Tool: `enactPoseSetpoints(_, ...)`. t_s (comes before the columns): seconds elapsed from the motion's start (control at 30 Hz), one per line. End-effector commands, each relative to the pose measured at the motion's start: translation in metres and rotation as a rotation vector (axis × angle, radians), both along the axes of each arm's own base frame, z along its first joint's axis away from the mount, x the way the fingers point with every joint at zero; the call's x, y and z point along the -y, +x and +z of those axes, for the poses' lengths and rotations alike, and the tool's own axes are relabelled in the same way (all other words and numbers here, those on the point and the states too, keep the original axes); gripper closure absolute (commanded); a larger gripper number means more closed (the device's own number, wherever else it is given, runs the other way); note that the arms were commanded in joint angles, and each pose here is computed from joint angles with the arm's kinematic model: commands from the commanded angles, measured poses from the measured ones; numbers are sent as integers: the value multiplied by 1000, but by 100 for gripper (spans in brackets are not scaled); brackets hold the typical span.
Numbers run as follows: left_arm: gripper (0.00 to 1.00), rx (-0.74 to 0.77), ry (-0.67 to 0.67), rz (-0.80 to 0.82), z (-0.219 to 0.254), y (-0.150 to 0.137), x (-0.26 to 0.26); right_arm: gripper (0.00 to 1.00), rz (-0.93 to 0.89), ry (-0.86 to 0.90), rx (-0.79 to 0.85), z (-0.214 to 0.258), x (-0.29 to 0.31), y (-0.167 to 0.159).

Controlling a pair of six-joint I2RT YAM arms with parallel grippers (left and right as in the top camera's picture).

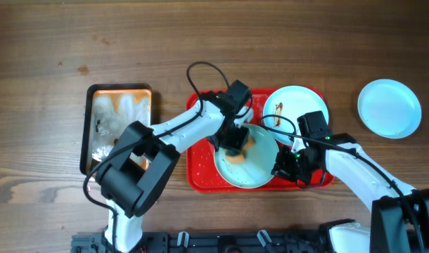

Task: Clean dirty plates on tray and stack at the side
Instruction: 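Scrub the plate surface with the sponge in the left gripper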

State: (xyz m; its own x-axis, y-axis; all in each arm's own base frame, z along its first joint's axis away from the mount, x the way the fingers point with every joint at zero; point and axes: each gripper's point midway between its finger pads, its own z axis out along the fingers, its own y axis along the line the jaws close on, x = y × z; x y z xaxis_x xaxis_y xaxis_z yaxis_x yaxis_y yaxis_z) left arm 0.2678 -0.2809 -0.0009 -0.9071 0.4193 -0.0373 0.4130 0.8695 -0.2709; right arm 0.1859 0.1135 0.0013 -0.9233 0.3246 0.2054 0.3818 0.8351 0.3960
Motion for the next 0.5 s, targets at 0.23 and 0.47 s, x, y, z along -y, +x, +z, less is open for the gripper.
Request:
enactPoseSetpoints(0.23,96,-57,534,11,-44,-23,-113,96,6,-51,-40,-8,9,-11)
enactPoseSetpoints(0.47,96,-427,89,-214,-23,-94,-52,96,7,-55,-39,-8,9,-10)
